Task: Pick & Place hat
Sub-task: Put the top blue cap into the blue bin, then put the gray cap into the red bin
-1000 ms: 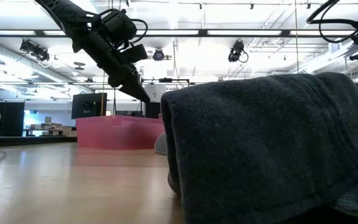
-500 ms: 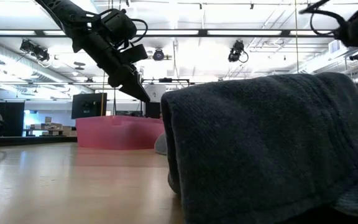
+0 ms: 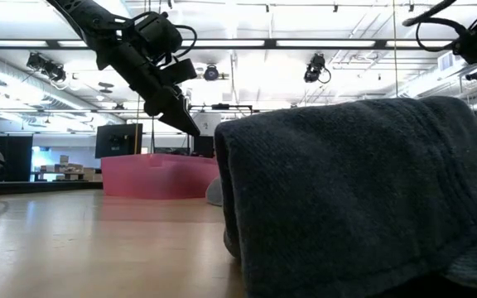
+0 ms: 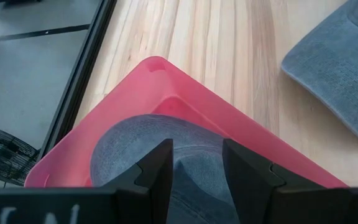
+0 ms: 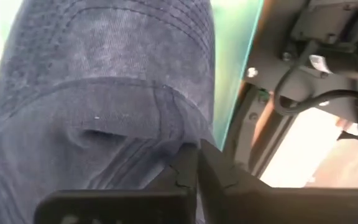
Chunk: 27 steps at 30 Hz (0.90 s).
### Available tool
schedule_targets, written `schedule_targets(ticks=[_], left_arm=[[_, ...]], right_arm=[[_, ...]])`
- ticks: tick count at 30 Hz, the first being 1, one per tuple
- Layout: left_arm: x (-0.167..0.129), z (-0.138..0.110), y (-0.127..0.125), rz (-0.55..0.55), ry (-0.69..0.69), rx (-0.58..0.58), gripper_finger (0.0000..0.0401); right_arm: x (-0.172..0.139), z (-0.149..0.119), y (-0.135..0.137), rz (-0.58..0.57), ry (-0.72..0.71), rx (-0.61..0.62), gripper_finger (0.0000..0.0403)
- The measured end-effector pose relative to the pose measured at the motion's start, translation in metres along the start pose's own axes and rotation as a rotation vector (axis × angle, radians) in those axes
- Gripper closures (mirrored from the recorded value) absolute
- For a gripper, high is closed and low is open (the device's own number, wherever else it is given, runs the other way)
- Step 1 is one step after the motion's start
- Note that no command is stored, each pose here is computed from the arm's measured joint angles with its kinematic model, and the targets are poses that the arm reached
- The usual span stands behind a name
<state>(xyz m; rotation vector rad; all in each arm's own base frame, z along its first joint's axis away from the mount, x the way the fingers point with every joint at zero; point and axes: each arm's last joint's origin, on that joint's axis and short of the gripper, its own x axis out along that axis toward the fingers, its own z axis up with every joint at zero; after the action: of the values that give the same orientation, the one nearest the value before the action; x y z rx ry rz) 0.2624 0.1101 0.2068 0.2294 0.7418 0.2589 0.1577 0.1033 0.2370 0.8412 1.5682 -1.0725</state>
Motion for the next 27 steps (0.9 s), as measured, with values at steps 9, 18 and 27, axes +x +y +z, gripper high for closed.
schedule_targets(ticks=[9,18,27], left_arm=[[0.0,0.0,0.0,0.0,0.0,-0.002,0.0259],[0.0,0.0,0.0,0.0,0.0,-0.003,0.0259],[0.0,0.0,0.0,0.0,0.0,-0.003,0.0259]], right_arm=[[0.0,0.001,0.005,0.061,-0.047,-0.007,0.0379],[-0.001,0.005,0.006,0.058,-0.023,-0.039,0.0343],[-0.002,0.011,0.007,0.059,-0.006,-0.129,0.0296]])
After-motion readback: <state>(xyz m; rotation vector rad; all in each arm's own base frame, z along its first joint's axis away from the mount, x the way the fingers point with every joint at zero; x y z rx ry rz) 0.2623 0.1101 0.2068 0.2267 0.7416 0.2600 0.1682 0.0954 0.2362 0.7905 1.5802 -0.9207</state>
